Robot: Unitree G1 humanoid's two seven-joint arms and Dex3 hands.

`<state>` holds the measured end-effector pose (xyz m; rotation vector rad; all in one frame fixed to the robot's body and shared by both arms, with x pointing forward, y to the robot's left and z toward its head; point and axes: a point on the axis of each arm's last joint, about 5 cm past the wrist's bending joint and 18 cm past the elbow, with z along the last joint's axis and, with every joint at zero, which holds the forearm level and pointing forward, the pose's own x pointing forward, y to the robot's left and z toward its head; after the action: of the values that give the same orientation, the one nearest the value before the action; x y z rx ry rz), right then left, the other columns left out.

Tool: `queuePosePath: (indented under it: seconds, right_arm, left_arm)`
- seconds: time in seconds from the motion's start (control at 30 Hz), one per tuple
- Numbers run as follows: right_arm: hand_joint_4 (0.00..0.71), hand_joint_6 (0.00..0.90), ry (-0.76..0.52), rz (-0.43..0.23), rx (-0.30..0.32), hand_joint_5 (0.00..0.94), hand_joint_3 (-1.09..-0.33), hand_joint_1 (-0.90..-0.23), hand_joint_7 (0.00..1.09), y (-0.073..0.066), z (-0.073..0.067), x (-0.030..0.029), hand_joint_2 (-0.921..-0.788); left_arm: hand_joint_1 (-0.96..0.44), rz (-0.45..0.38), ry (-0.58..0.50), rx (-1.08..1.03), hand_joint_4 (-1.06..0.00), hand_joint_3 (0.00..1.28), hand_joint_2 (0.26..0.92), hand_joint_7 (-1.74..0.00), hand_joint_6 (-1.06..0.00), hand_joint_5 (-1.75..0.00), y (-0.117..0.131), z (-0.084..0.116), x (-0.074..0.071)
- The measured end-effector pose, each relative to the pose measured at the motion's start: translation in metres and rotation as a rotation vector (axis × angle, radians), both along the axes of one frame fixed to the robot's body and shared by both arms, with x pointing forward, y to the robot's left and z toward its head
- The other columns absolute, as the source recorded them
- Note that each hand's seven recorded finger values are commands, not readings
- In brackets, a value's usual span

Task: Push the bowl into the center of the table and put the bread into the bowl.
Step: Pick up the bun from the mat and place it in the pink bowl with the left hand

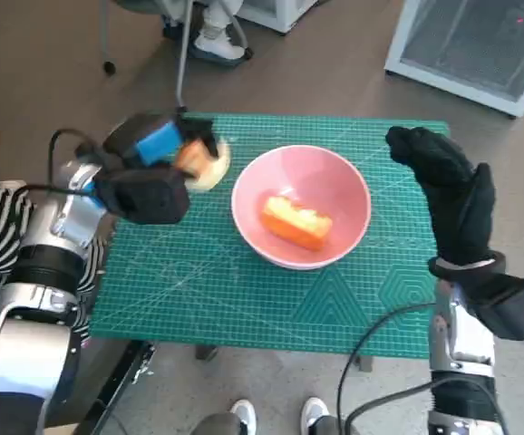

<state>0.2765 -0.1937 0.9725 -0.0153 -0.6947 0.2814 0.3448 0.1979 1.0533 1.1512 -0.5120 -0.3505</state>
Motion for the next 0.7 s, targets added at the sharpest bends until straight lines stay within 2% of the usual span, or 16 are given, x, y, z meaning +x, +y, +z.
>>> queuePosePath:
  seconds: [0.17, 0.3, 0.47, 0.7]
  right_arm:
    - [0.187, 0.0, 0.006, 0.004, -0.002, 0.001, -0.741, -0.743, 0.58, 0.0, 0.0, 0.0015, -0.921]
    - [0.185, -0.001, 0.01, 0.01, -0.003, 0.001, -0.743, -0.743, 0.57, 0.001, 0.0, 0.0033, -0.921]
    - [0.186, 0.0, 0.014, 0.013, -0.001, 0.001, -0.743, -0.744, 0.57, 0.001, 0.001, 0.0042, -0.921]
    - [0.188, 0.001, 0.02, 0.015, 0.004, 0.002, -0.737, -0.749, 0.57, 0.001, 0.001, 0.0042, -0.921]
  left_arm:
    - [0.0, -0.115, -0.107, -0.03, -0.79, 0.02, 0.912, -1.11, -0.67, -1.08, -0.021, 0.014, -0.009]
    - [0.0, -0.199, -0.136, -0.031, -0.78, 0.02, 0.914, -1.12, -0.67, -1.06, -0.039, 0.016, -0.012]
    - [0.0, -0.25, -0.092, -0.001, -0.75, 0.03, 0.919, -1.14, -0.65, -1.1, -0.055, 0.009, -0.01]
    - [0.0, -0.259, -0.009, 0.058, -0.73, 0.05, 0.919, -1.15, -0.63, -1.14, -0.067, -0.004, -0.004]
